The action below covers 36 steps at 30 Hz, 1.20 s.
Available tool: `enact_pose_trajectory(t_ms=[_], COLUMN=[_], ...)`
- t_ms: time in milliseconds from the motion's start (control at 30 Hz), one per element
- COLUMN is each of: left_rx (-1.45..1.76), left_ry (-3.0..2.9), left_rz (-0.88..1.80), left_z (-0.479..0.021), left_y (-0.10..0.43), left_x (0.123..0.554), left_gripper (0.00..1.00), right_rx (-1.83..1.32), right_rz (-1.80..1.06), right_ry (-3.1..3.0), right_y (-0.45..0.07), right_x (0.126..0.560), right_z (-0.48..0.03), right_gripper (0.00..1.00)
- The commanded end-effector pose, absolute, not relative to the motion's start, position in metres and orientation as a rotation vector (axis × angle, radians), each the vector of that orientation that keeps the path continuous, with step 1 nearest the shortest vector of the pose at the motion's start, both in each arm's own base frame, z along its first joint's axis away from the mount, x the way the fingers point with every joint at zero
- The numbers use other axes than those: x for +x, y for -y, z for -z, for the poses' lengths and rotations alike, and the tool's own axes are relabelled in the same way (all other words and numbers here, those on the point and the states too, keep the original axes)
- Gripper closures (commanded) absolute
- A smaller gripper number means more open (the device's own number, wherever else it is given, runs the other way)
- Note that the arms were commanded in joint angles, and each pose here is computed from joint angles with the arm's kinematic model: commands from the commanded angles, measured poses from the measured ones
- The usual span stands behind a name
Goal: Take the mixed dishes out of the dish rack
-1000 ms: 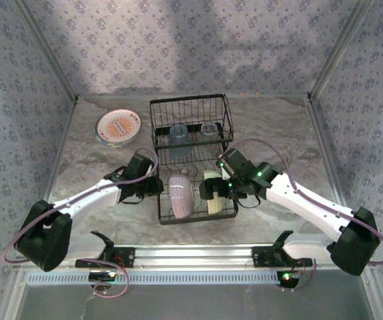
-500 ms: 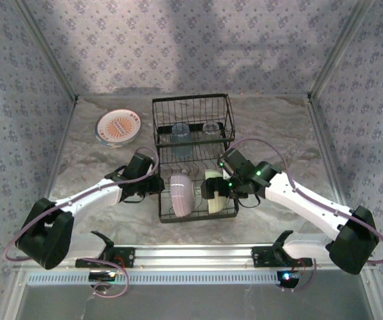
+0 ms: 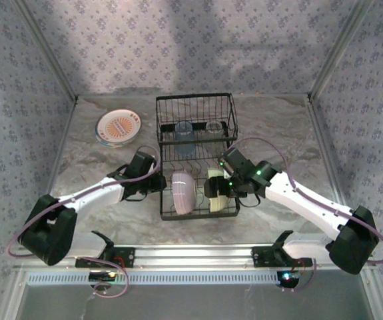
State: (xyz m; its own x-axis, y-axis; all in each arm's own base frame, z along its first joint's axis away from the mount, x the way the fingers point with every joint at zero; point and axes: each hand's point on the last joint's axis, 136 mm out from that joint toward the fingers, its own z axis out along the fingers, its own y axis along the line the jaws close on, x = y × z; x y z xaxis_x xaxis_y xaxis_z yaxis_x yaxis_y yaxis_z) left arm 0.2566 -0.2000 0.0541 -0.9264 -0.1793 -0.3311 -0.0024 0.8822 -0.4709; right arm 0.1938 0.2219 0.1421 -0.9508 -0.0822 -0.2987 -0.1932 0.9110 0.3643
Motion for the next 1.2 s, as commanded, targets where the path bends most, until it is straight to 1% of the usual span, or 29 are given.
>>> enact_pose_trajectory(t_ms=[0, 100, 233, 633, 800, 1167], left_rx=[-0.095, -0.097, -0.096, -0.105, -0.137, -0.139], left_ry=[-2.833, -2.833, -2.836, -2.816, -2.808, -2.816], left_rz=[0.635, 0.637, 0.636, 0.643, 0.636, 0.640], left_z=[-0.010, -0.010, -0.009, -0.010, -0.010, -0.008], left_y=[0.199, 0.200, 0.202, 0.227, 0.230, 0.234], left_x=[0.227, 0.227, 0.228, 0.232, 0.234, 0.234], left_gripper=[1.00, 1.00, 1.00, 1.00, 1.00, 1.00], right_rx=[-0.181, -0.161, -0.157, -0.156, -0.163, -0.159], right_rz=[-0.536, -0.476, -0.398, -0.192, -0.091, 0.009], right_ry=[-2.783, -2.763, -2.746, -2.701, -2.669, -2.641], right_y=[-0.218, -0.212, -0.206, -0.188, -0.176, -0.165], right_x=[0.199, 0.206, 0.211, 0.223, 0.228, 0.231], right_z=[-0.147, -0.148, -0.149, -0.154, -0.159, -0.163], right_gripper=[0.22, 0.28, 0.31, 0.35, 0.36, 0.38])
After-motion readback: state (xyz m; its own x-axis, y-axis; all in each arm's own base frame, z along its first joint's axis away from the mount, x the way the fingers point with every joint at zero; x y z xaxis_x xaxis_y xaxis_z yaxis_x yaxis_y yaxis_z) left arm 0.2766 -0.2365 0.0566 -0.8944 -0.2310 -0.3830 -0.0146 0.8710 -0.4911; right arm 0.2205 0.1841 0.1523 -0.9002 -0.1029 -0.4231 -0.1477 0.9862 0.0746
